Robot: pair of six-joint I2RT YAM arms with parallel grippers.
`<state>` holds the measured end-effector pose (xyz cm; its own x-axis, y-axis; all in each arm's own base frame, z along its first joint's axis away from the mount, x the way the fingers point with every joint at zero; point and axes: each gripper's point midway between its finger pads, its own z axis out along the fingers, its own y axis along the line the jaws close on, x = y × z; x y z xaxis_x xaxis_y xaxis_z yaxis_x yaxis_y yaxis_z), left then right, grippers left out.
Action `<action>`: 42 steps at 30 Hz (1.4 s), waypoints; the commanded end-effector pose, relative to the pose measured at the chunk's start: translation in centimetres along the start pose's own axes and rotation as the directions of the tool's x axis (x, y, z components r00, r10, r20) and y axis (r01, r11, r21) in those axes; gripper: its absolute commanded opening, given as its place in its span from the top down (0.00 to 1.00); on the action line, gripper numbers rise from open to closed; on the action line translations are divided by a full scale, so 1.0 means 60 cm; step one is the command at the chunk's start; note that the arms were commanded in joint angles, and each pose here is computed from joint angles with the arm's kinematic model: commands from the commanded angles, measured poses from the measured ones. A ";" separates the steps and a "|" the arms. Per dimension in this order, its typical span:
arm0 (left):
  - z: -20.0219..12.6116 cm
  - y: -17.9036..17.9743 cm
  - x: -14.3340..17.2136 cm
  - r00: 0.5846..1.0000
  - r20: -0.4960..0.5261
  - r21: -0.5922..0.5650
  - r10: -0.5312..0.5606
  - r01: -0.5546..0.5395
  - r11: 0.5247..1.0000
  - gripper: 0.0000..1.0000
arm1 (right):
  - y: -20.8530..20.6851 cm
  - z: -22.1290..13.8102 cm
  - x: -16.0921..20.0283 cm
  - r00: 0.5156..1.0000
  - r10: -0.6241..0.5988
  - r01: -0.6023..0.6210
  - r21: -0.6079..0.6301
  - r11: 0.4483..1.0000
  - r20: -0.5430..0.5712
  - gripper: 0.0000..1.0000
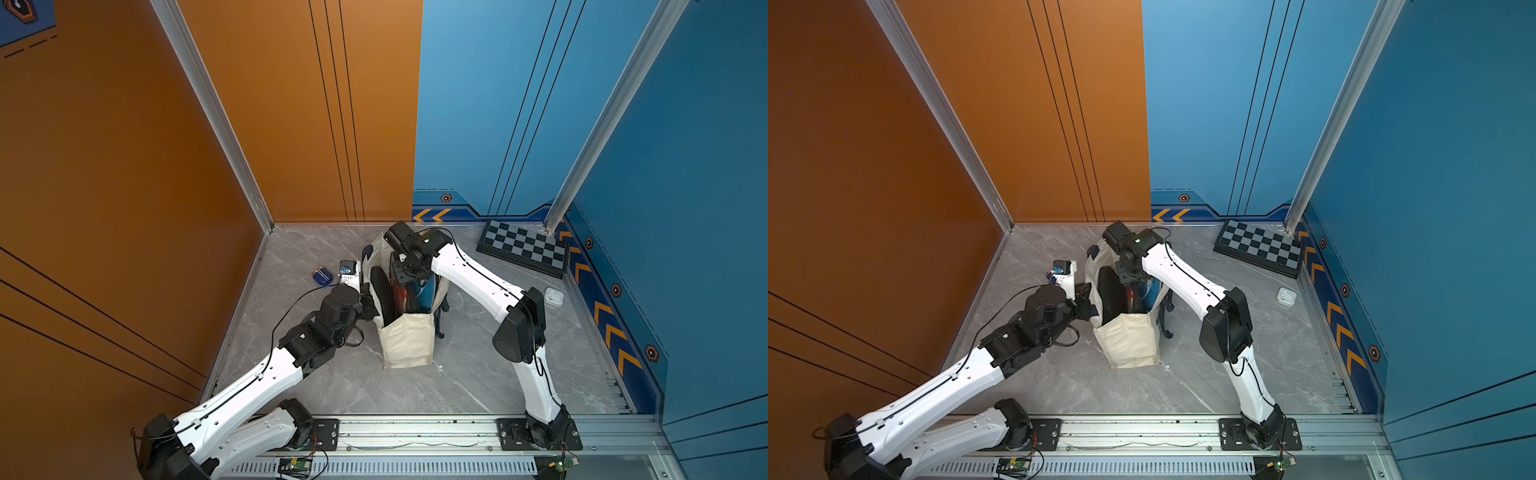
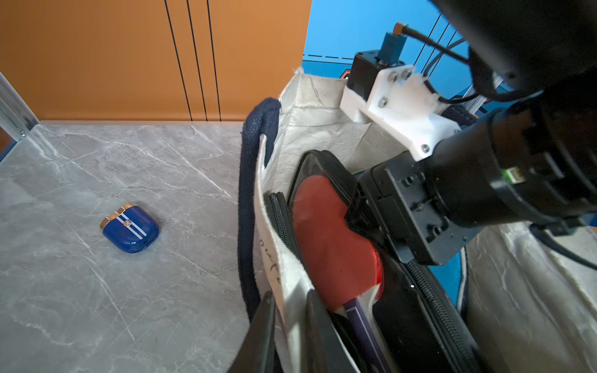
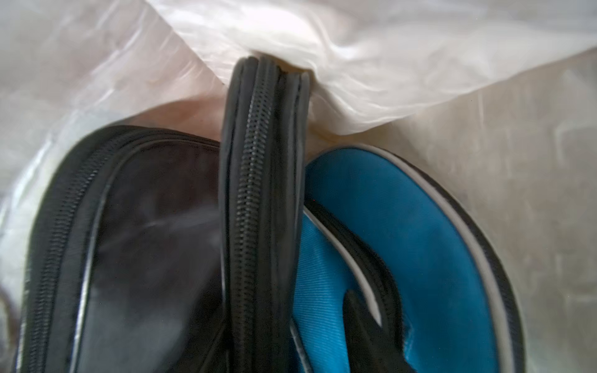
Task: Remove the ping pong set from the canvas bag
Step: Pick up the ping pong set from the canvas bag.
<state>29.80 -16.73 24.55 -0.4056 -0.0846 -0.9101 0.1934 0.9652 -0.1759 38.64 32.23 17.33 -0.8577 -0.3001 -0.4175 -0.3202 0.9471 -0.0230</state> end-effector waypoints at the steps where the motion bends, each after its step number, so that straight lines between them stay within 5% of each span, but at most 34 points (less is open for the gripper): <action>1: 0.001 -0.011 -0.001 1.000 -0.018 0.012 0.016 -0.016 1.000 0.80 | -0.011 -0.014 0.008 1.000 -0.015 0.015 0.008 1.000 -0.009 0.48; 6: 0.003 -0.020 -0.002 0.999 -0.020 0.019 0.033 -0.032 0.999 0.80 | 0.033 -0.006 -0.002 1.000 0.000 -0.001 -0.121 0.993 -0.006 0.47; 16: 0.004 -0.027 0.001 0.999 -0.025 0.019 0.044 -0.043 0.999 0.81 | 0.031 0.055 -0.004 0.998 0.014 -0.019 -0.100 0.995 -0.054 0.54; 18: 0.005 -0.029 0.001 0.999 -0.025 0.022 0.046 -0.045 0.999 0.81 | 0.039 0.061 -0.004 0.999 -0.001 -0.005 -0.102 0.995 -0.054 0.57; 21: 0.006 -0.030 0.001 0.998 -0.026 0.021 0.050 -0.050 0.999 0.81 | 0.046 0.062 -0.013 0.999 -0.005 0.000 -0.112 0.994 -0.043 0.75; 24: 0.008 -0.031 -0.001 0.998 -0.026 0.018 0.052 -0.052 0.998 0.81 | 0.043 0.031 -0.042 1.000 0.001 0.001 -0.112 0.994 0.022 0.91; 31: 0.014 -0.031 0.003 0.998 -0.035 0.010 0.053 -0.053 0.999 0.81 | 0.023 -0.084 -0.116 0.975 0.023 0.002 -0.113 0.994 0.222 0.94; 42: 0.025 -0.032 -0.004 0.998 -0.037 -0.013 0.059 -0.059 0.998 0.80 | -0.013 -0.220 -0.133 0.928 0.042 0.000 -0.113 0.994 0.369 0.95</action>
<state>30.66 -19.19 24.03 -0.4339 -0.0369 -0.9002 0.2201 0.9645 -0.1456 40.20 34.07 25.94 -0.7616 -0.2662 -0.5908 -0.3812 0.9214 0.0762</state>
